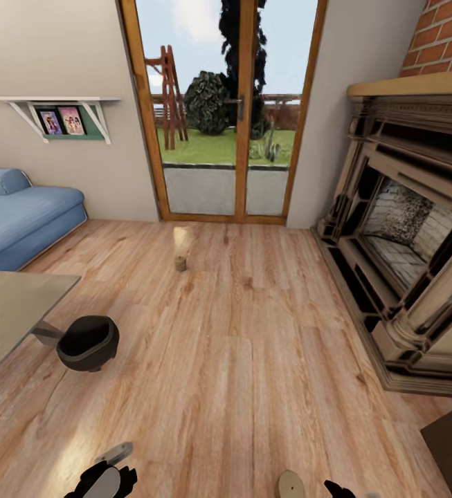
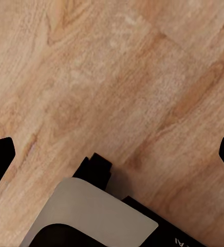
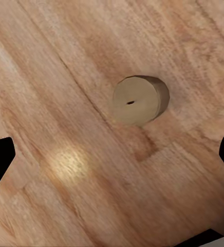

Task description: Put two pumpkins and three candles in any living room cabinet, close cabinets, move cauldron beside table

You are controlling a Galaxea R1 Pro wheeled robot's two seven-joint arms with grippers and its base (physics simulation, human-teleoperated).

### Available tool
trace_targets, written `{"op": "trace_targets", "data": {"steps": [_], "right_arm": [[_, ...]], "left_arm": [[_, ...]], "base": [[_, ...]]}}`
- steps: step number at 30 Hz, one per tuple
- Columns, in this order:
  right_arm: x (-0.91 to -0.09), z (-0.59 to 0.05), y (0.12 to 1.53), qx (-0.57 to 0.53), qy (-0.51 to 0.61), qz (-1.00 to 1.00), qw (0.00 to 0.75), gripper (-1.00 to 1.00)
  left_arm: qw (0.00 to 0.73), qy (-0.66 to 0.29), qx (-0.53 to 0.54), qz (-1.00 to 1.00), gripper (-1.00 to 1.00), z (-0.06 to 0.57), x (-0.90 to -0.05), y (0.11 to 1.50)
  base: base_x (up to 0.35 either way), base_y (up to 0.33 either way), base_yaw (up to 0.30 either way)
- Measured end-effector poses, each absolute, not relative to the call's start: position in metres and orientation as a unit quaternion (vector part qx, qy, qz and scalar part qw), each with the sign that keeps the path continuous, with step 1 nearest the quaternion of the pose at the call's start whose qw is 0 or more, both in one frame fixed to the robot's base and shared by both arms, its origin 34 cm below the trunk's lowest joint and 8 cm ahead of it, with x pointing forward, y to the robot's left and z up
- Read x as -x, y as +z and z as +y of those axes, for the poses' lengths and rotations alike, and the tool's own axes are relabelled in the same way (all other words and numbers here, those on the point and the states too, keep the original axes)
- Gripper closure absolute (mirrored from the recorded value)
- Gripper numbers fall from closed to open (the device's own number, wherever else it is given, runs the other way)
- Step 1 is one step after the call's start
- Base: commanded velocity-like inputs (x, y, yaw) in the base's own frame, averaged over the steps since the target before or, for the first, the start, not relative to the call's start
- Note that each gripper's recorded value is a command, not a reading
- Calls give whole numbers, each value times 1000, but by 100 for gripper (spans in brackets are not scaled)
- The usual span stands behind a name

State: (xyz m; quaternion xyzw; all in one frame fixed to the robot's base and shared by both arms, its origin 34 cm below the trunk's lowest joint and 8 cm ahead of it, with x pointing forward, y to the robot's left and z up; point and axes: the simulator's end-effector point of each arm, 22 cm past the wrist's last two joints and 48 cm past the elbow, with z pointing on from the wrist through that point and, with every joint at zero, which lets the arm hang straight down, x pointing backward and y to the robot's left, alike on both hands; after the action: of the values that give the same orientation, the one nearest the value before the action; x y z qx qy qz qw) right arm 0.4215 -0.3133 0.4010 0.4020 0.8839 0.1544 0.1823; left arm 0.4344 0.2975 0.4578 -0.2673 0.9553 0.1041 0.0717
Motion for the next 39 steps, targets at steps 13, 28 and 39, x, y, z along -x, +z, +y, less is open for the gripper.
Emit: {"op": "trace_targets", "data": {"steps": [13,28,39], "right_arm": [[-409,-293,392,-378,129,904,155,-100],[-414,-249,390,-270,48,949,158,-100],[-414,-244,390,-262,46,951,158,-100]], "left_arm": [[61,115,269,954,-100,305,-424,452],[108,19,228,968,-100,255,-494,512],[88,-10,221,971,-100,239,-515,546]], "base": [[84,-6,0],[1,-1,0],[0,0,0]]}}
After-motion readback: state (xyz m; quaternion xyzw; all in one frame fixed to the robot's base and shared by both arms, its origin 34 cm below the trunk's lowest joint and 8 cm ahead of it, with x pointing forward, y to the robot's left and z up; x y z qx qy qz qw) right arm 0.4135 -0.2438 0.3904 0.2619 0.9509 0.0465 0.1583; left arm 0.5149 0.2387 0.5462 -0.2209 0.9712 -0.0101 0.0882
